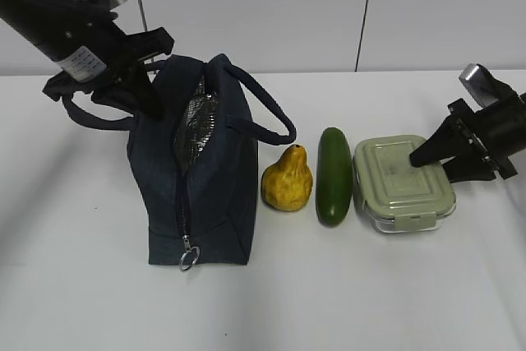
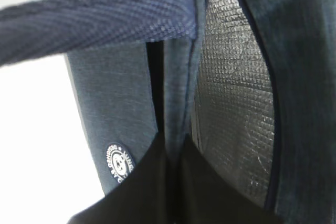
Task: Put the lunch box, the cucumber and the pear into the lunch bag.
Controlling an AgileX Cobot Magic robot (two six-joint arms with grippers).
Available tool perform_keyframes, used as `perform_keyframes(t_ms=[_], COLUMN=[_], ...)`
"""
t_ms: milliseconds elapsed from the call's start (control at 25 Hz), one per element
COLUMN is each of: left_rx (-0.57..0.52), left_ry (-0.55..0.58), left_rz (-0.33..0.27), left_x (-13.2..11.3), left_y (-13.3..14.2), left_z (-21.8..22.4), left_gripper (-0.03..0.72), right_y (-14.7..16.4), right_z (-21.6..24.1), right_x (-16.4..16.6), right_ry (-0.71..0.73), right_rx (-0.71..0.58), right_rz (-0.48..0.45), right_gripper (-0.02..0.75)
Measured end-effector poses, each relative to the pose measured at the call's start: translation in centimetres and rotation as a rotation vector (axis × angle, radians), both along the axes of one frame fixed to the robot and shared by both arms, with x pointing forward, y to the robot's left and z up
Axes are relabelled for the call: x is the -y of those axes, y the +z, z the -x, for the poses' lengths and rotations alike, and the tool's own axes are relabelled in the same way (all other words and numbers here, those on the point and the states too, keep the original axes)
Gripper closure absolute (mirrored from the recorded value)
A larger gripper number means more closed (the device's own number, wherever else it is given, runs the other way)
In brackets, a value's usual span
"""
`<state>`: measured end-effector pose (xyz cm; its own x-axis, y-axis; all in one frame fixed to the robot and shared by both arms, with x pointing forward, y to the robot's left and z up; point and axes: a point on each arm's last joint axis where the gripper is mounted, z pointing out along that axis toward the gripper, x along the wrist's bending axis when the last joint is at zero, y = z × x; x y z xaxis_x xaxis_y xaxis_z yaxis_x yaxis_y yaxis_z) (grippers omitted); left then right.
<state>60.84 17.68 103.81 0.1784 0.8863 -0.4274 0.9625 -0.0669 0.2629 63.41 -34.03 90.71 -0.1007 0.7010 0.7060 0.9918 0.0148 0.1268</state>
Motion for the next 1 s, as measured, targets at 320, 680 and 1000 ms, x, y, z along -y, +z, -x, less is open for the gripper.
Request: perform_keyframes(t_ms=[320, 680, 1000], left_rx=[-0.002, -0.004, 0.011], left_ry=[0.002, 0.001, -0.005], left_rz=[0.008, 0.099, 0.113], left_x=[0.1, 0.8, 0.9], left_y=[0.0, 0.4, 0.5], left_z=[0.0, 0.0, -0.1], left_gripper=[0.685, 0.685, 0.685], right_y=[2.6, 14.6, 17.3], right_z=[-1.4, -1.6, 0.1], right_x=[0.2, -3.4, -13.3], right_ry=[-0.108, -0.185, 0.01], right_rx=[0.078, 0.375, 0.383], right_rz=[-0.004, -0.192, -0.332], right_gripper=[0.356, 0.356, 0.357])
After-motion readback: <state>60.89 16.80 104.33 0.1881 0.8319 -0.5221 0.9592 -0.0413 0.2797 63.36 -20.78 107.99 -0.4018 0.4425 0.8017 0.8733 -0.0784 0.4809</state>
